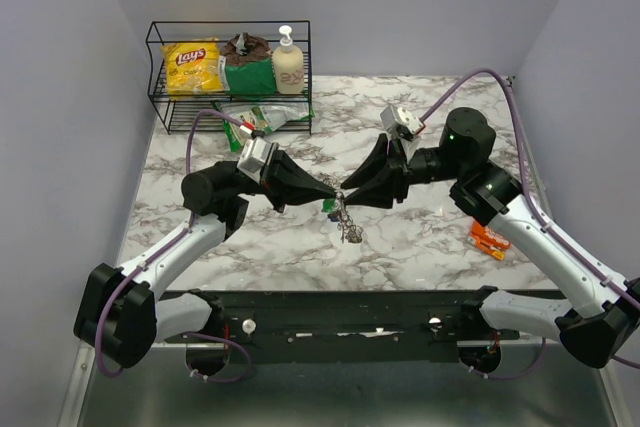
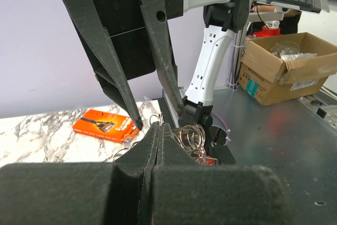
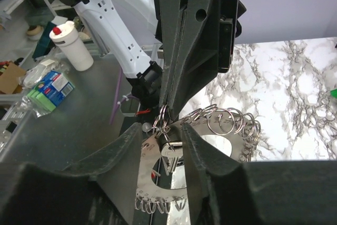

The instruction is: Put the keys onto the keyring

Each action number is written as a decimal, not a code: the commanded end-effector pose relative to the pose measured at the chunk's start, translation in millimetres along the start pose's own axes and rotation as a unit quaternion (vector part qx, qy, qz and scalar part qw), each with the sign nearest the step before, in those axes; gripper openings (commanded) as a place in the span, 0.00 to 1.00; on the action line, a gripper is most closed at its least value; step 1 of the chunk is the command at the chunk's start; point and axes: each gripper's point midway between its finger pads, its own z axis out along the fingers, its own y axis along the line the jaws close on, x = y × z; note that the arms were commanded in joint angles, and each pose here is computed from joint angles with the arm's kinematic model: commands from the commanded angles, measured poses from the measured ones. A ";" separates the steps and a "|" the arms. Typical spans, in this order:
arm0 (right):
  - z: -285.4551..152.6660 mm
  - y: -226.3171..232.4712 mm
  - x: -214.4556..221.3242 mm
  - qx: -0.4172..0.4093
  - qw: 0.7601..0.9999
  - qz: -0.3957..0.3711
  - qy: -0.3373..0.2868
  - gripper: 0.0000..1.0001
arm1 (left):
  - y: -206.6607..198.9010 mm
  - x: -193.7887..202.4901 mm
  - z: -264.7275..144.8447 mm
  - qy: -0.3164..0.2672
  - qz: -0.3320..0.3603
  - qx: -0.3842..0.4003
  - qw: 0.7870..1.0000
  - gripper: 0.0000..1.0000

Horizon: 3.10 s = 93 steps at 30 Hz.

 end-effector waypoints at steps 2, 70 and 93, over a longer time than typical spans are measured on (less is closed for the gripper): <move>5.6 1.1 -10.5 -0.001 1.000 -0.005 -0.007 0.42 | -6.9 -24.8 3.7 -0.028 0.065 0.002 0.998 0.00; 4.5 -35.9 32.6 0.069 0.995 0.003 0.070 0.01 | 28.9 47.1 -15.6 0.416 0.009 -0.082 0.906 0.45; 5.0 -38.6 35.7 0.072 0.995 0.006 0.074 0.01 | 35.2 49.6 -16.4 0.422 0.012 -0.101 0.901 0.00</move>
